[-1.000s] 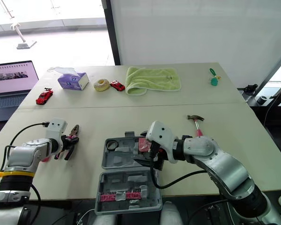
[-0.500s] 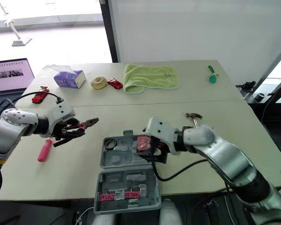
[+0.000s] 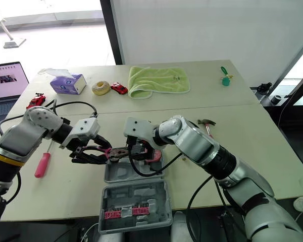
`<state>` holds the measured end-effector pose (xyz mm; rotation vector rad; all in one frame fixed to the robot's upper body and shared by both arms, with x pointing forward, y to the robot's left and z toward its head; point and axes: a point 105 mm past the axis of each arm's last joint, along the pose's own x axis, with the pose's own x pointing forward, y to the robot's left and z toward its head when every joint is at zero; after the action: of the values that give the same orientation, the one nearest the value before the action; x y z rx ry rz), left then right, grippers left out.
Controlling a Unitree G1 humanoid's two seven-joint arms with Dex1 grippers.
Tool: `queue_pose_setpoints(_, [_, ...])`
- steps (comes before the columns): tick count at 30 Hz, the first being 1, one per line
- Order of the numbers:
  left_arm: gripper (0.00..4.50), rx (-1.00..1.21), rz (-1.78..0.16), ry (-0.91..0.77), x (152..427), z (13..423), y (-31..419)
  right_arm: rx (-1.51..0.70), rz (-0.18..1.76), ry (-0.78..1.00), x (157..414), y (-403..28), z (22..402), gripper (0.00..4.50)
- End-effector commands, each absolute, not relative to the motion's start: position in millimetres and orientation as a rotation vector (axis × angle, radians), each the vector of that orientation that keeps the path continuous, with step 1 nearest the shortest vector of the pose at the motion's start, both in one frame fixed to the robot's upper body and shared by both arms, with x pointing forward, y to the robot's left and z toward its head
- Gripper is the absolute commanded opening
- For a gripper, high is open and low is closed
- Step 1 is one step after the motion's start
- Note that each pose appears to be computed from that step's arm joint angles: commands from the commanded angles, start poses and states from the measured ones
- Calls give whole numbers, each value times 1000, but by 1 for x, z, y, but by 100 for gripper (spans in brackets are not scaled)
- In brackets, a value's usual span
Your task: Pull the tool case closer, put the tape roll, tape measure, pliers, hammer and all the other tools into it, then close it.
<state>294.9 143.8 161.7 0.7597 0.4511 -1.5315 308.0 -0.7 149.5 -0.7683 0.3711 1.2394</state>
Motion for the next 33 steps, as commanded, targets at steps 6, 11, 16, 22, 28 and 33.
queue_pose_setpoints(6, [244,887,-1499,368,304,172,136,-760,1293,334,294,13,161,450])
queue_pose_setpoints(11, [244,896,-1478,361,308,169,134,-754,1297,326,293,19,163,450])
queue_pose_setpoints(16, [244,883,-1485,349,307,170,130,-751,1300,328,292,22,162,396])
queue_pose_setpoints(22, [244,881,-1488,352,306,169,129,-748,1292,329,293,23,161,119])
queue_pose_setpoints(28, [244,880,-1484,352,307,168,128,-747,1290,328,293,24,160,98])
queue_pose_setpoints(33, [244,853,-1486,338,307,169,126,-737,1284,327,294,24,160,98])
